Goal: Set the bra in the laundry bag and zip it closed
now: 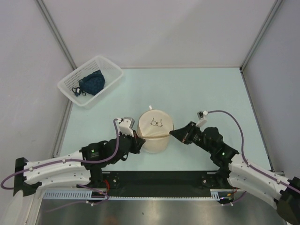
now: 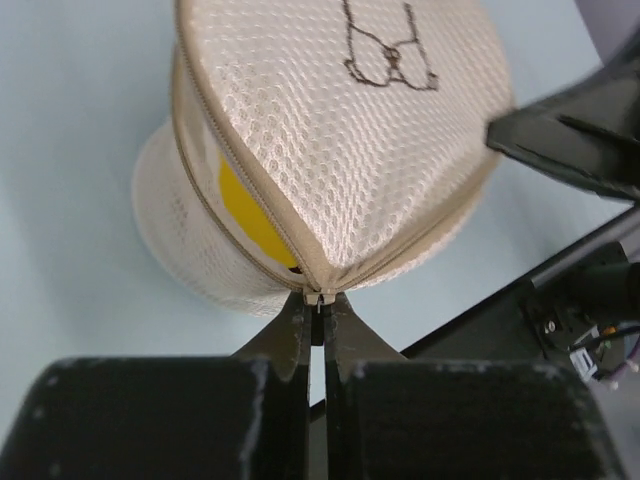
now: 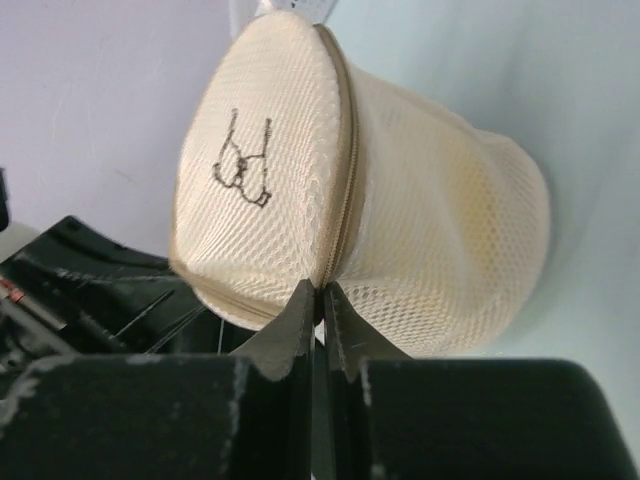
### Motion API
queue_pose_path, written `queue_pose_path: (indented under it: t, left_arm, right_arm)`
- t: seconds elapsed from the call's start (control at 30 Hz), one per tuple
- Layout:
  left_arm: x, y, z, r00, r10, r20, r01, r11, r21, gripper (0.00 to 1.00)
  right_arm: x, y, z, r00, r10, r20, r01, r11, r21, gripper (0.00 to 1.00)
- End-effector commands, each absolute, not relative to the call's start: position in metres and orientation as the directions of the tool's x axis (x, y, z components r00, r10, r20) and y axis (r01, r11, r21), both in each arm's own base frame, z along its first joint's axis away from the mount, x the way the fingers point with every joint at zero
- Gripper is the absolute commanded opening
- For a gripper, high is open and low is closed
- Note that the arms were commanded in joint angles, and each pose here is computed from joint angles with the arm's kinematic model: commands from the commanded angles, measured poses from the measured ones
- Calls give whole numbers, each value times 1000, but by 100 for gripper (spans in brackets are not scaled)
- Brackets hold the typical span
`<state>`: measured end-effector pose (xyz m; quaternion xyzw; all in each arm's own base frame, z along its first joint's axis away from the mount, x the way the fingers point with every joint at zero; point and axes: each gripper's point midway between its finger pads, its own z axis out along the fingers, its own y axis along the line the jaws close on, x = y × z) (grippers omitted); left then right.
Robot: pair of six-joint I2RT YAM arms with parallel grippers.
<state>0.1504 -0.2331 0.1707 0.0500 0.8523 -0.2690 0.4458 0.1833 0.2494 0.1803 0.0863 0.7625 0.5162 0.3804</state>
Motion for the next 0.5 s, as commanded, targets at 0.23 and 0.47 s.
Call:
queue_pose_path:
  t: [0.23, 0.47]
  left_arm:
    - [130, -283, 182, -563, -73, -823, 603, 644, -470, 0]
    - [154, -290, 148, -641, -135, -756, 401, 781, -479, 0]
  right_arm:
    - [270, 256, 186, -746, 277, -606, -348, 615, 708, 25]
    - [220, 241, 166, -802, 341, -490, -85, 746, 660, 75]
